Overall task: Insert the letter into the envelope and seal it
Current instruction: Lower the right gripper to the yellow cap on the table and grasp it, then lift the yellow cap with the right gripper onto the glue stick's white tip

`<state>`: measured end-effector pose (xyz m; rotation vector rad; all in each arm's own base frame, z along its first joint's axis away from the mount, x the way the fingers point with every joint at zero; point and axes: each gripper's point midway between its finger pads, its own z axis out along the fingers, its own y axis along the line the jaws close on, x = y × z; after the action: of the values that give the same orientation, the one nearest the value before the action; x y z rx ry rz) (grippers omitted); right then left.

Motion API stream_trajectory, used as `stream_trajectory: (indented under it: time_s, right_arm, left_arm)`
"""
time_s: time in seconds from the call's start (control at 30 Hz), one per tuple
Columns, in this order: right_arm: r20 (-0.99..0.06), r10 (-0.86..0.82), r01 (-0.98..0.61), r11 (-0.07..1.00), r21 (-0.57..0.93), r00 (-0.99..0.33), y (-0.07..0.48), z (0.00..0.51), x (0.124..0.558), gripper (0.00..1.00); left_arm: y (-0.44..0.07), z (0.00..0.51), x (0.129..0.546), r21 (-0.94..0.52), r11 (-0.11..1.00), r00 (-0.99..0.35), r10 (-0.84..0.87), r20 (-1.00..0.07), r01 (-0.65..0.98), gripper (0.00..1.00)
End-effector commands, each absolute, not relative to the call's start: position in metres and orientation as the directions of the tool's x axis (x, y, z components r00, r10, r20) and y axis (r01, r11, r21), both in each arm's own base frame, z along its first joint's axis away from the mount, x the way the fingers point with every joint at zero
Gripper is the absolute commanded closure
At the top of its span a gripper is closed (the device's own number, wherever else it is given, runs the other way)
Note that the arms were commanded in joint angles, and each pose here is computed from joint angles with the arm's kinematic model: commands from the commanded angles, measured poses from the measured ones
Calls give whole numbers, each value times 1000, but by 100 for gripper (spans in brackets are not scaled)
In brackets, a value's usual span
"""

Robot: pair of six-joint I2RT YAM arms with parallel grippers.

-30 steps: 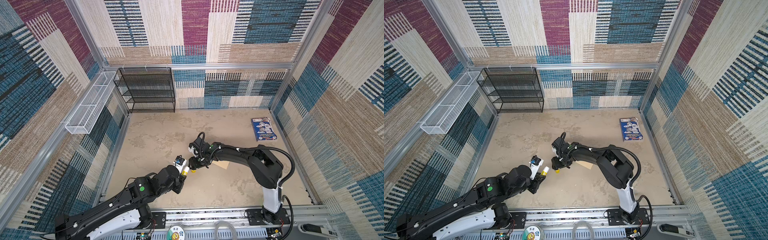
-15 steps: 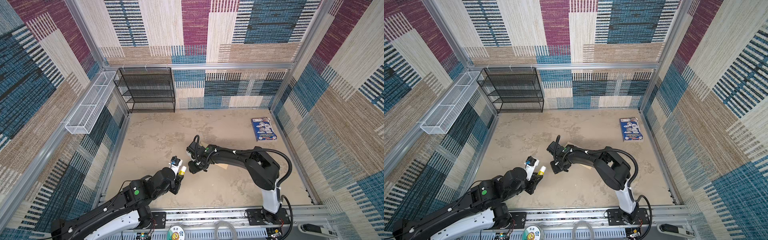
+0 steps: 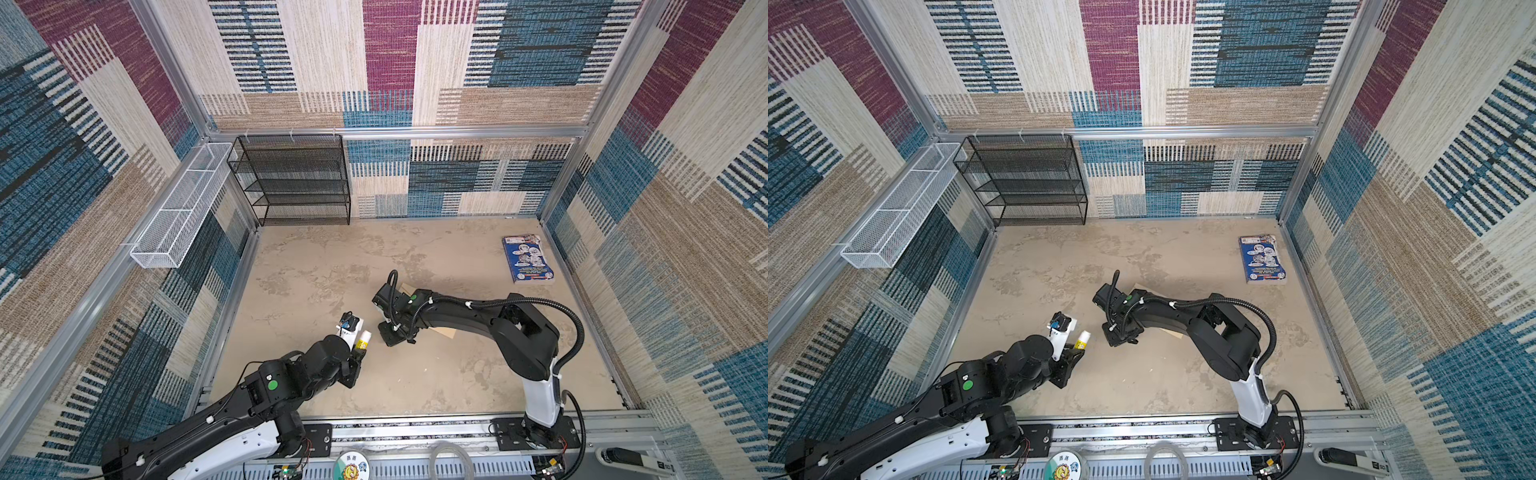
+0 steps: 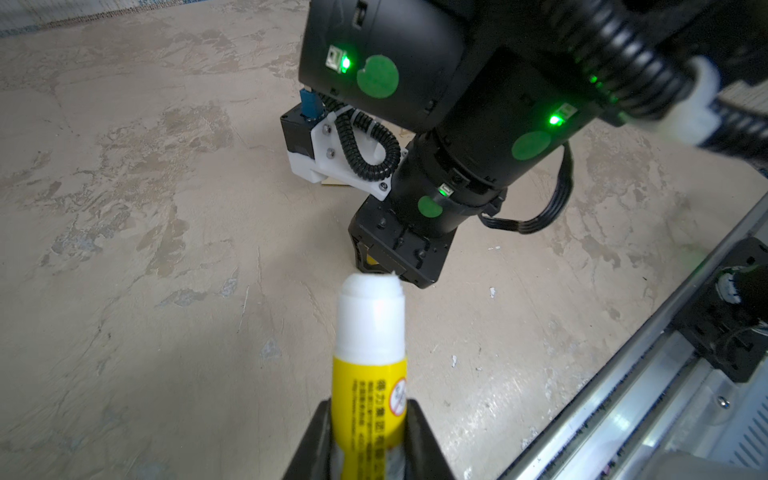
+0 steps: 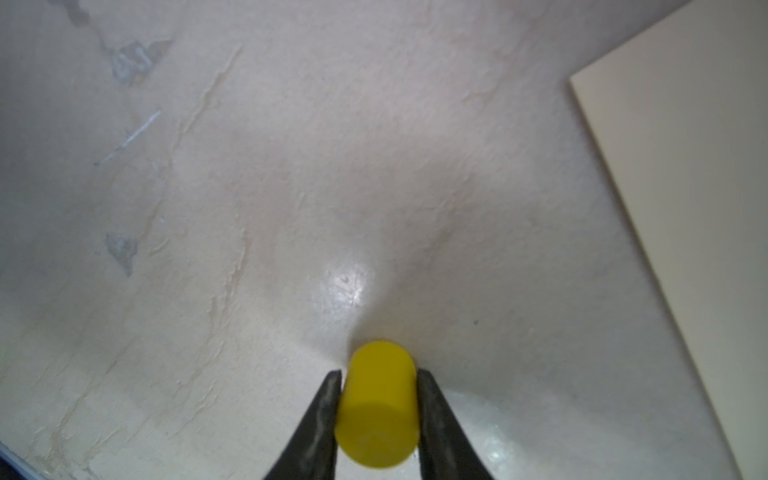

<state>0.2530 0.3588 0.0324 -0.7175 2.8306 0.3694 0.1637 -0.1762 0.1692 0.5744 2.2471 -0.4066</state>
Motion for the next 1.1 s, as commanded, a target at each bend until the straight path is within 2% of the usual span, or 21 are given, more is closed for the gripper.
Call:
stream_trajectory:
  time_s: [0.0,0.27,0.43,0.63,0.83,1.07]
  right_arm:
    - [-285,-422,-482,856,188,-861,360,45,257,71]
    - [-391,-366,-474,851,225,-844,340,88,259,76]
    - [-446,-242,-424,826,371,-862,300,124,260,76]
    - [-547,-141,-491,659,570,-825,271,185,241,74]
    - [-582,-125,-564,472,677,-803,269,219,209,73]
    - [-581,-132,-579,406,707,-803,266,222,189,73]
  left_arm:
    - [-174,165,165,-100,857,-616,276,-738,505,100]
    - [-190,164,172,-63,839,-596,329,-732,541,100]
    - [-220,166,178,-65,783,-553,374,-744,618,100]
    - [-265,158,185,-94,702,-509,412,-756,706,100]
    - [-308,174,172,-125,504,-362,407,-839,855,100]
    - [-311,177,173,-73,473,-313,452,-835,878,100]
